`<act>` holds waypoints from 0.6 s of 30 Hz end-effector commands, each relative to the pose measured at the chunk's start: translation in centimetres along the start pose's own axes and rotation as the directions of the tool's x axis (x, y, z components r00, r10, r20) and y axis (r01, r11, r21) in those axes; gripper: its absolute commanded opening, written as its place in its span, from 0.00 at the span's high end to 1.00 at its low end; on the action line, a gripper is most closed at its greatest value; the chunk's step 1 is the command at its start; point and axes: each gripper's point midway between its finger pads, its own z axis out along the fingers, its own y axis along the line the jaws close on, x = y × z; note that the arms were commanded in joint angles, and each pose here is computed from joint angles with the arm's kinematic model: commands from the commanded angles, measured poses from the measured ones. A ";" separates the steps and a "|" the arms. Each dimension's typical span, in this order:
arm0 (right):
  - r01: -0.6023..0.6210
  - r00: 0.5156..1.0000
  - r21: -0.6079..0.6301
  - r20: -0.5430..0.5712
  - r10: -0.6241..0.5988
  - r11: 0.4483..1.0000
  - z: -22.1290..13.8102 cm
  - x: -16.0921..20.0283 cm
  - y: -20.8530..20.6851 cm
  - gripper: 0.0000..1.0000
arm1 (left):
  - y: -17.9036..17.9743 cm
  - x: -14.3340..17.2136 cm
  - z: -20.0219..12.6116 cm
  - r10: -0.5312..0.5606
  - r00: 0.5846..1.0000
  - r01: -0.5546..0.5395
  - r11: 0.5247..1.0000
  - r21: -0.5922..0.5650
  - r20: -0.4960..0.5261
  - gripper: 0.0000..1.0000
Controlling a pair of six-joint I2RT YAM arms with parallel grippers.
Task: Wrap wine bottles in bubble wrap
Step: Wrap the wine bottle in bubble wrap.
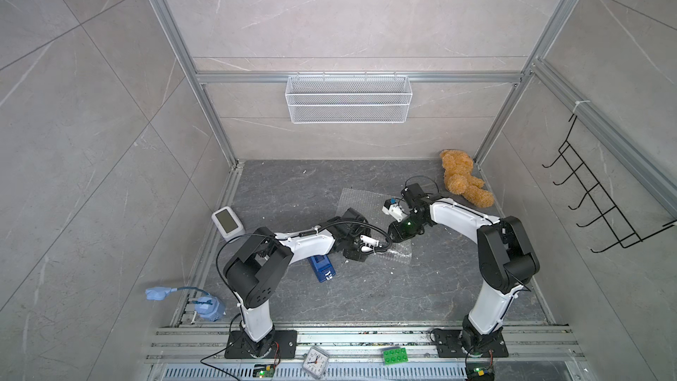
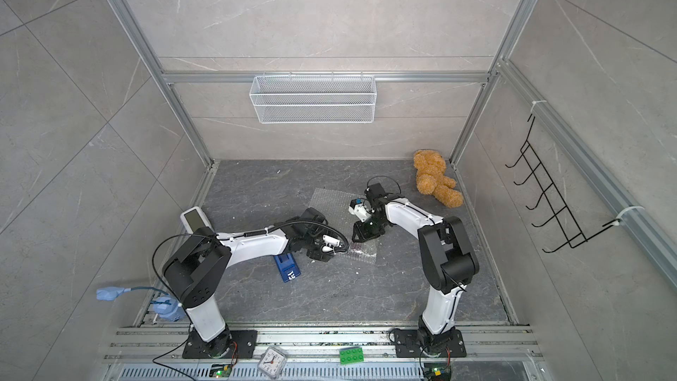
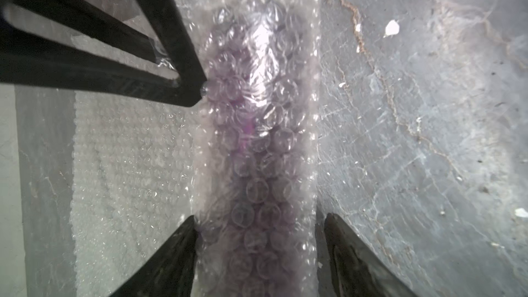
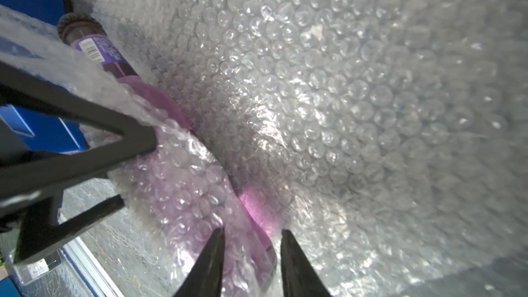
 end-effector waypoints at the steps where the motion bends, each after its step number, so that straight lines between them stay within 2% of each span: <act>1: 0.041 0.999 0.022 -0.021 -0.040 0.999 -0.3 -0.2 0.0 0.60 | -0.9 0.5 0.3 0.001 1.000 -0.001 0.996 0.084 -0.001 0.32; 6: 0.076 0.997 0.065 0.015 -0.077 0.995 -1.5 -0.9 -0.2 0.45 | -1.8 0.9 0.7 -0.023 1.000 0.024 0.992 0.128 -0.009 0.38; 11: 0.117 0.980 0.162 0.140 -0.140 0.980 -4.5 -2.0 -0.2 0.31 | -2.4 1.2 1.1 -0.071 0.997 0.075 0.983 0.170 -0.028 0.42; 18: 0.183 0.885 0.275 0.373 -0.280 0.944 -8.8 -1.2 1.0 0.23 | -3.2 1.2 0.5 -0.181 0.983 0.186 0.948 0.257 -0.043 0.43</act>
